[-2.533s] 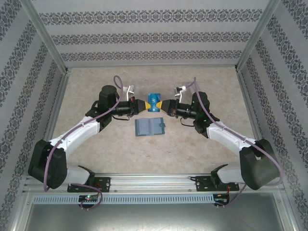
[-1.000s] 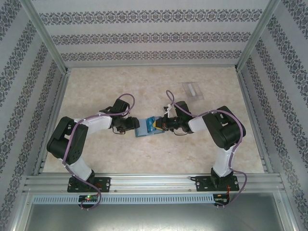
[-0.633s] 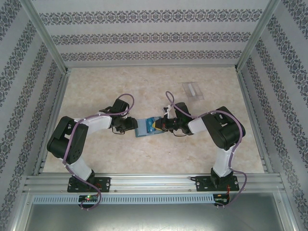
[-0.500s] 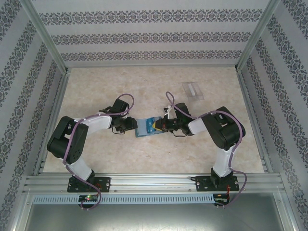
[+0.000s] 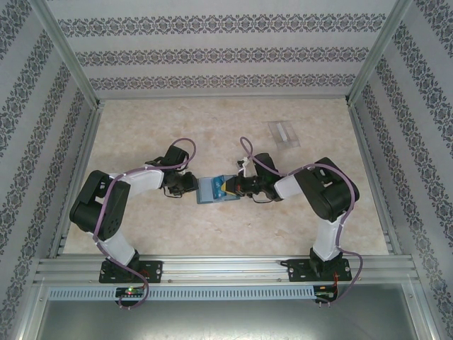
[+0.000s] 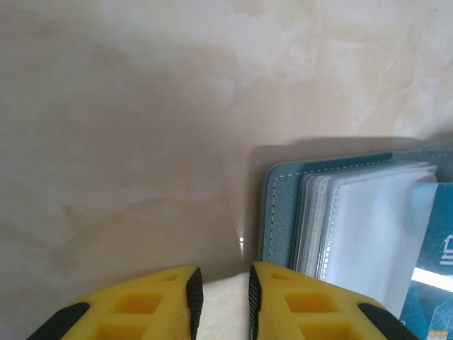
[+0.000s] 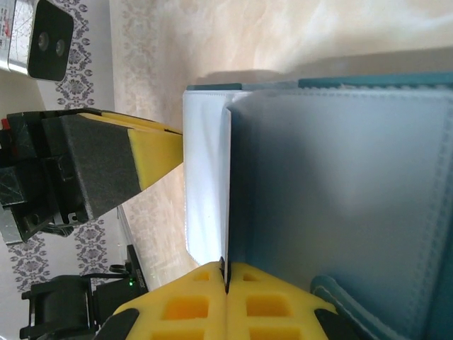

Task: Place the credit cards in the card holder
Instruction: Insert the credit card into the card slot.

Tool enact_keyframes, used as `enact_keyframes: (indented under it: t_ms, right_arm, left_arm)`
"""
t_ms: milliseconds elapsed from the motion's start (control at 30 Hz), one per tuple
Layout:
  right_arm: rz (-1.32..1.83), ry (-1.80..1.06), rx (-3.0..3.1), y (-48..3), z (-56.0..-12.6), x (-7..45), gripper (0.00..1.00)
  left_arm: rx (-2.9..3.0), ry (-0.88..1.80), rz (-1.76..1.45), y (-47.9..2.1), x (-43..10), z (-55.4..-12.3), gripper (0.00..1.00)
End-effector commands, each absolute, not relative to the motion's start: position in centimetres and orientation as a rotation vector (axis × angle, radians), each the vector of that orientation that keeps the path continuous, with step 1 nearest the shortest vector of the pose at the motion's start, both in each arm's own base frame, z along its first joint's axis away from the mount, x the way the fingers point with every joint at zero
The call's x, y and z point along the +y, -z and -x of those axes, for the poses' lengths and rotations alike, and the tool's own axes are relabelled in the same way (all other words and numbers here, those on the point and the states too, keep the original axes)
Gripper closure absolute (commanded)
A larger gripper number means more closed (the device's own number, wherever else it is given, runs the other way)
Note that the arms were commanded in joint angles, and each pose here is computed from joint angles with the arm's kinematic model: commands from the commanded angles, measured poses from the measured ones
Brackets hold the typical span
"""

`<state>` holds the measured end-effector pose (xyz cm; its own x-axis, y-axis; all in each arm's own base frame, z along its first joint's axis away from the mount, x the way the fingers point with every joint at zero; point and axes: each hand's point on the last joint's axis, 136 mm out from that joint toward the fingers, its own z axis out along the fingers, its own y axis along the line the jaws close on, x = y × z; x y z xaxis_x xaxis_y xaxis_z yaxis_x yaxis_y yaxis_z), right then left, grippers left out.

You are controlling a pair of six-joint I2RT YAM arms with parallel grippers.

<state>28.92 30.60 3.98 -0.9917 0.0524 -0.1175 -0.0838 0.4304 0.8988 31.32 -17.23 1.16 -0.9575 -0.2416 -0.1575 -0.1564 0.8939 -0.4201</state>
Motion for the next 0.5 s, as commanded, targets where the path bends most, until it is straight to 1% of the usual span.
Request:
enact_keyframes:
  t_ms: [0, 167, 333, 400, 467]
  right_arm:
    - [0.056, -1.644, 2.554, -4.0, -28.7, 31.5, 1.0]
    - [0.038, -1.634, 2.566, -3.7, -28.7, 32.4, 1.0]
    - [-0.082, -1.56, 2.585, -2.9, -28.8, 32.8, 0.98]
    - [-0.101, -1.554, 2.585, -3.0, -28.7, 33.1, 0.93]
    - [-0.121, -1.543, 2.583, -3.1, -28.8, 33.0, 0.84]
  left_arm:
    - [2.869, 0.785, 0.225, 0.8, -20.7, -31.2, 0.72]
    - [2.863, 0.813, 0.228, 0.7, -21.1, -31.5, 0.79]
    - [2.858, 0.838, 0.243, 0.6, -21.3, -31.5, 0.79]
    - [2.864, 0.828, 0.24, 0.7, -21.2, -31.4, 0.79]
    - [2.876, 0.814, 0.24, 0.8, -21.1, -31.2, 0.79]
